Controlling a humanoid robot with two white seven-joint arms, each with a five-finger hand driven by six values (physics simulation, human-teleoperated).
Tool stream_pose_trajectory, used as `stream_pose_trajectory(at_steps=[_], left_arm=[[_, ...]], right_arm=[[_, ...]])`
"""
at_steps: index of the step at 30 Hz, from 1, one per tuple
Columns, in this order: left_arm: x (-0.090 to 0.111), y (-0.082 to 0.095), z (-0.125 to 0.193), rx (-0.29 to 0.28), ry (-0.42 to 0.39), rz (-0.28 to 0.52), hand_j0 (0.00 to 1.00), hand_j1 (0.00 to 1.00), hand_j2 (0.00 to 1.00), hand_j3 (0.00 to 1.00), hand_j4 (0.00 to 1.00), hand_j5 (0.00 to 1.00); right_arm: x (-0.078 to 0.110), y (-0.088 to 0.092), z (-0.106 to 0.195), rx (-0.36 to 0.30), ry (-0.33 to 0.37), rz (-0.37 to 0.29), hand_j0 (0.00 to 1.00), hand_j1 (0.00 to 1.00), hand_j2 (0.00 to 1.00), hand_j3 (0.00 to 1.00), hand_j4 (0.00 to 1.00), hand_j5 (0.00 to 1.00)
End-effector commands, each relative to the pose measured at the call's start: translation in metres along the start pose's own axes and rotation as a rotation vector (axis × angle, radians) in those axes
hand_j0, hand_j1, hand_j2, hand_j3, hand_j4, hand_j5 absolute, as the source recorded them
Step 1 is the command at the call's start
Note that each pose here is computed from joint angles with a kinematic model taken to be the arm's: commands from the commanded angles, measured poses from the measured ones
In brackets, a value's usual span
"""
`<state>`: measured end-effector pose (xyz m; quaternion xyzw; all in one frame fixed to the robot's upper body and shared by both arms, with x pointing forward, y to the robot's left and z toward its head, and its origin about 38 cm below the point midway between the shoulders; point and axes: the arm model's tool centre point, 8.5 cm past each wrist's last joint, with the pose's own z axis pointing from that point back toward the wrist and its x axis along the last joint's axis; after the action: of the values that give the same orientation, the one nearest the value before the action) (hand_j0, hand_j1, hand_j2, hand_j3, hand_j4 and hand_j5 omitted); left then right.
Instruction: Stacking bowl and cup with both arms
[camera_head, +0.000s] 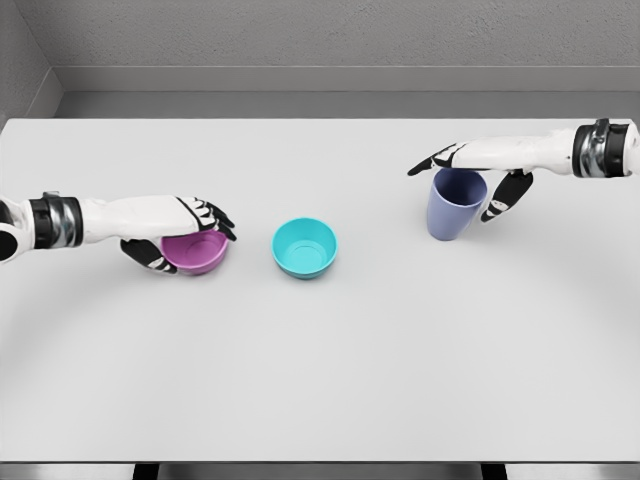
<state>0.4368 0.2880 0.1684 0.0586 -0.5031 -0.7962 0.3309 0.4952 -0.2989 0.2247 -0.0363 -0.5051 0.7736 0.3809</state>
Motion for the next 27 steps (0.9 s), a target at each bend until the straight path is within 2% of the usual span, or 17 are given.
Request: stream_pose_trajectory(at_steps=[1, 7, 11, 19, 27], left_arm=[[0.007, 0.007, -0.001, 0.017, -0.019, -0.013, 0.7, 0.7, 0.7, 0.7, 0.7, 0.7], [0.02, 0.02, -0.003, 0.038, -0.052, -0.056, 0.7, 0.7, 0.7, 0.7, 0.7, 0.7], [0.022, 0.024, -0.003, 0.046, -0.058, -0.062, 0.7, 0.7, 0.7, 0.7, 0.7, 0.7], [0.031, 0.045, -0.003, 0.072, -0.076, -0.109, 0.7, 0.7, 0.7, 0.7, 0.7, 0.7], [0.046, 0.057, -0.017, 0.098, -0.123, -0.139, 0.7, 0.7, 0.7, 0.7, 0.7, 0.7]], right_arm=[[0.0, -0.001, 0.001, -0.005, 0.001, -0.005, 1.0, 1.0, 1.0, 1.0, 1.0, 1.0], [0.0, -0.001, 0.001, -0.005, 0.0, -0.005, 1.0, 1.0, 1.0, 1.0, 1.0, 1.0], [0.0, -0.001, 0.002, -0.005, 0.0, -0.004, 1.0, 1.0, 1.0, 1.0, 1.0, 1.0], [0.0, -0.001, 0.002, -0.006, 0.001, -0.006, 1.0, 1.0, 1.0, 1.0, 1.0, 1.0], [0.0, -0.001, 0.002, -0.006, 0.001, -0.006, 1.0, 1.0, 1.0, 1.0, 1.0, 1.0]])
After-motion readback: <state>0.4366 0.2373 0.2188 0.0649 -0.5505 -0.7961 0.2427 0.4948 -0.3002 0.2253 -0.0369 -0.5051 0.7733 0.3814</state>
